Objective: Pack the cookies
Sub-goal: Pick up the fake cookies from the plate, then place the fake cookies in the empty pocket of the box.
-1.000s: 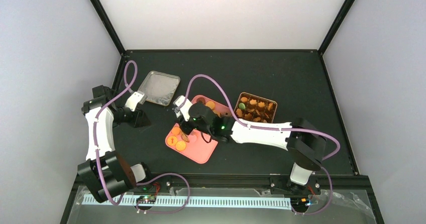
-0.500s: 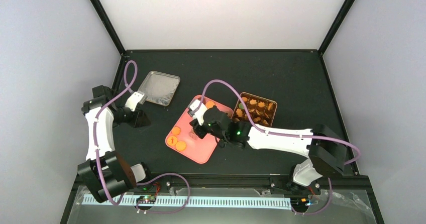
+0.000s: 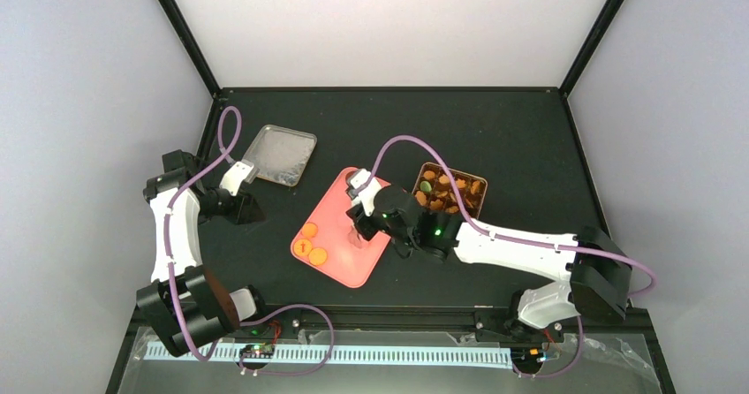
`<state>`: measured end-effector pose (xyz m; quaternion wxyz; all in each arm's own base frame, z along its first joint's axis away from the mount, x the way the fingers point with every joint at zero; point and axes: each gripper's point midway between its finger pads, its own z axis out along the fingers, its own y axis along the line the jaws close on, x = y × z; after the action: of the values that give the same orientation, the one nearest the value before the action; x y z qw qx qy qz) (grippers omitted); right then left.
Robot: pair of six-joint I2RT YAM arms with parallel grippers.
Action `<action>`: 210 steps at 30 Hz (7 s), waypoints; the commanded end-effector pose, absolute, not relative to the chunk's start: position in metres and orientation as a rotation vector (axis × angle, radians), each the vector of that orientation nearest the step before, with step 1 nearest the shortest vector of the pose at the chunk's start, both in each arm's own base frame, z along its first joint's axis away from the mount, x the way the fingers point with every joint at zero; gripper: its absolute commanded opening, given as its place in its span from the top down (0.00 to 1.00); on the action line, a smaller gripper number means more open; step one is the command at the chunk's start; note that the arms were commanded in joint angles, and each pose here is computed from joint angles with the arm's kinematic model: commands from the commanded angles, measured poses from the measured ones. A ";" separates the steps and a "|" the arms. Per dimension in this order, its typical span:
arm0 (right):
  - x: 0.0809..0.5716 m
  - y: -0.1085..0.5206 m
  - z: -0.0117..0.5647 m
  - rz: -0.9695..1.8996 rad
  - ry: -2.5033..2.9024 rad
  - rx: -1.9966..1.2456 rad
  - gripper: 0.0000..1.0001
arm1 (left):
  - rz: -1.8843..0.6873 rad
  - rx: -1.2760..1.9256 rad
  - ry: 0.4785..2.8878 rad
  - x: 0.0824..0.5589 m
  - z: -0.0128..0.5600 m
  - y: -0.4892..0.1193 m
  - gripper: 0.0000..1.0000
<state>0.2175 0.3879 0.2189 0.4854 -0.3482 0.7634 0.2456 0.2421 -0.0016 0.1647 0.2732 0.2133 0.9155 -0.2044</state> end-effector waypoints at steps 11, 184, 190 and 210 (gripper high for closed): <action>0.247 0.395 0.220 0.618 1.865 -0.736 0.64 | -0.532 0.592 2.441 0.243 0.173 0.000 0.55; 0.280 0.193 0.289 0.267 1.821 -0.348 0.80 | -0.561 0.610 2.412 0.243 0.182 -0.004 0.54; 0.278 0.197 0.282 0.295 1.838 -0.356 0.81 | -0.576 0.606 2.414 0.242 0.179 -0.006 0.54; 0.286 0.203 0.257 0.273 1.872 -0.350 0.82 | -0.567 0.610 2.424 0.241 0.176 -0.005 0.54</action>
<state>0.2816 0.2036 0.2393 0.5458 -0.1665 0.8142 0.1072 0.2417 -0.0037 0.1705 0.2774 0.2215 0.9114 -0.2083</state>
